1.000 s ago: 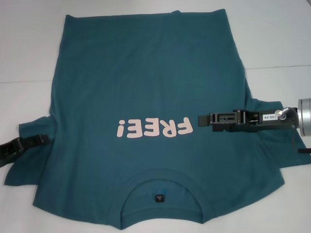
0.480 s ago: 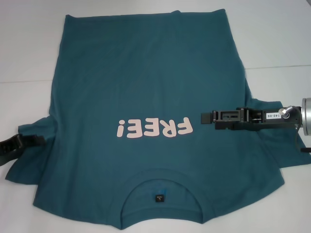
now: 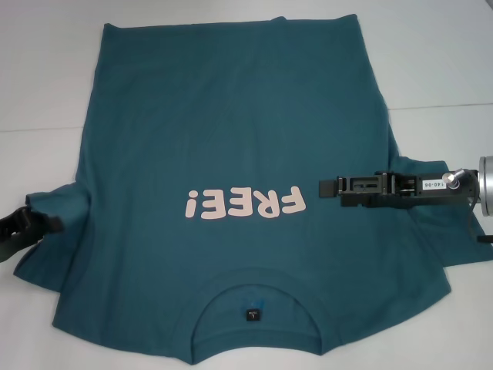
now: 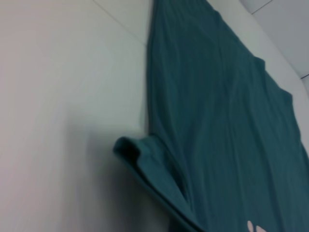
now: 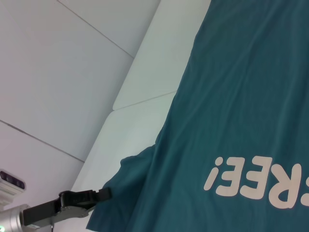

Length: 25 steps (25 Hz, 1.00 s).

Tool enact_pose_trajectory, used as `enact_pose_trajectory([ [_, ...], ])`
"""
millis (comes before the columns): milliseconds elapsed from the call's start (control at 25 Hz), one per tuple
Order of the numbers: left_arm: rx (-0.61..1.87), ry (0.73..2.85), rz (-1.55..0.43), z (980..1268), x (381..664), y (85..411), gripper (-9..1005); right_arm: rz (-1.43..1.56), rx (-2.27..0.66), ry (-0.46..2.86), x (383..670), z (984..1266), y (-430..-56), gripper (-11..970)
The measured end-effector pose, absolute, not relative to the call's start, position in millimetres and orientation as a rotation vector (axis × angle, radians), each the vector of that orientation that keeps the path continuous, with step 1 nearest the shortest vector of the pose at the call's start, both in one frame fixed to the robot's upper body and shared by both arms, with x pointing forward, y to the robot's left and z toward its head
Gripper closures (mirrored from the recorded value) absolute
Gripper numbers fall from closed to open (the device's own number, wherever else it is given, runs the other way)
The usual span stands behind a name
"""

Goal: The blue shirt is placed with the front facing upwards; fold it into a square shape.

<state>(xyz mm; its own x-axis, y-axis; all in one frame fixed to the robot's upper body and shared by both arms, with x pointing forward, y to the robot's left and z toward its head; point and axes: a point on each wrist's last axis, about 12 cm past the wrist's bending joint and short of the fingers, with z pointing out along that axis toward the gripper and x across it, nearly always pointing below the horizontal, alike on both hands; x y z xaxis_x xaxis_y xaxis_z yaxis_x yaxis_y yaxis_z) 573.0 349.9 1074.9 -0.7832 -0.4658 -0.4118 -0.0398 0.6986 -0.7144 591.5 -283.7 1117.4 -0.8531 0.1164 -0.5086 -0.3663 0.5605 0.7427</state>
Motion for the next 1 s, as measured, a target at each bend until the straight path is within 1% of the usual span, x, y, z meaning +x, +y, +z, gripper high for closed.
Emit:
enact_pose_trajectory([
  [320, -0.387, 2.308, -0.994, 1078.2, 571.1, 352.4, 966, 1.254, -0.193, 2.289, 589.6, 1115.8, -285.4, 62],
  [600, -0.449, 2.268, -0.987, 1079.7, 567.3, 364.6, 967, 1.255, -0.186, 2.291, 588.9, 1115.1, -286.2, 61],
  [1000, -0.496, 2.249, -0.968, 1078.3, 561.7, 374.3, 965, 1.258, -0.189, 2.290, 589.8, 1115.6, -284.9, 61],
])
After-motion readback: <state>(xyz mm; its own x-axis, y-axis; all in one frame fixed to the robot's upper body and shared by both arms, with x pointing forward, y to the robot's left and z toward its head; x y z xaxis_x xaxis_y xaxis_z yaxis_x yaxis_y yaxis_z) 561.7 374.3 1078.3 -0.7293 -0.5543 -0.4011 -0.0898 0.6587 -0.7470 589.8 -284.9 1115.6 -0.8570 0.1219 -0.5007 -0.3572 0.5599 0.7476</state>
